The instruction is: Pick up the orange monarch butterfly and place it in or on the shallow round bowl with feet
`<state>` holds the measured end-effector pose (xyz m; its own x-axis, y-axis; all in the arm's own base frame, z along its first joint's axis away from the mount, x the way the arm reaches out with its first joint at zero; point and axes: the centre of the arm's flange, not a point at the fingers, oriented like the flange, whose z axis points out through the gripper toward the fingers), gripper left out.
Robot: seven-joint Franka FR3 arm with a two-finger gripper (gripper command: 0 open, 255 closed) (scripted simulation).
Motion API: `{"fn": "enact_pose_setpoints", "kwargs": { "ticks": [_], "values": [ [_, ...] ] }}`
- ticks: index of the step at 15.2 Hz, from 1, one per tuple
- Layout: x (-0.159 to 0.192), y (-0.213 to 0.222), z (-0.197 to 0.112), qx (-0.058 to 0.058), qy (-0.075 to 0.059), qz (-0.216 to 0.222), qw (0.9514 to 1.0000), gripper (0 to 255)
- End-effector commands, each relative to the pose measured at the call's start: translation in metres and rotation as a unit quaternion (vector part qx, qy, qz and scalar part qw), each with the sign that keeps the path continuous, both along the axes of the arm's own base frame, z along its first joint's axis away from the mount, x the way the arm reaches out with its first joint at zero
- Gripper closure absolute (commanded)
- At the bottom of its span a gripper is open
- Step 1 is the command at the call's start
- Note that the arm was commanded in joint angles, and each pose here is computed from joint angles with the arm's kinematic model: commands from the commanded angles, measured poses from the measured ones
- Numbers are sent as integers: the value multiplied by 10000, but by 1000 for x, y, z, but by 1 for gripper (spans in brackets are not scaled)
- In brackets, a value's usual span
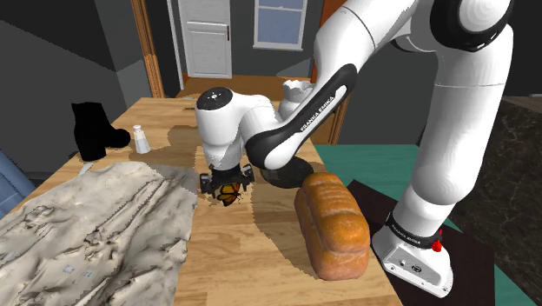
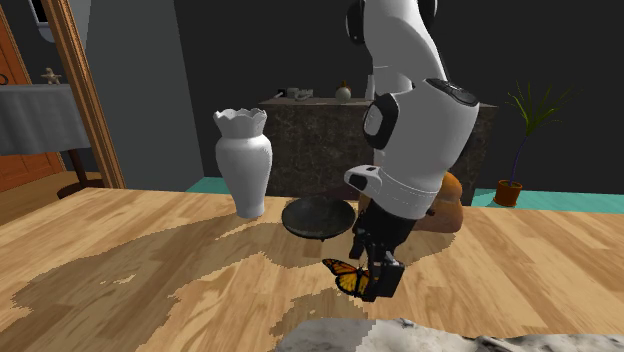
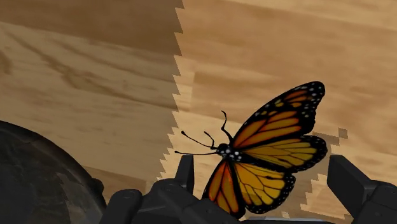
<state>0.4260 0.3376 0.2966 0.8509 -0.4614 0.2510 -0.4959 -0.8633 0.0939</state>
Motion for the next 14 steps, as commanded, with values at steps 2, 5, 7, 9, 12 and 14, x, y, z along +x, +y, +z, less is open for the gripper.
{"fn": "enact_pose_setpoints", "kwargs": {
  "ticks": [2, 5, 7, 9, 12, 14],
  "values": [
    [3, -4, -13, -1, -3, 0, 10000, 0],
    [3, -4, -13, -1, -3, 0, 10000, 0],
    [3, -4, -13, -1, -3, 0, 10000, 0],
    [3, -4, -13, -1, -3, 0, 10000, 0],
    [3, -4, -13, -1, -3, 0, 10000, 255],
    [3, -4, -13, -1, -3, 0, 10000, 255]
  ]
}}
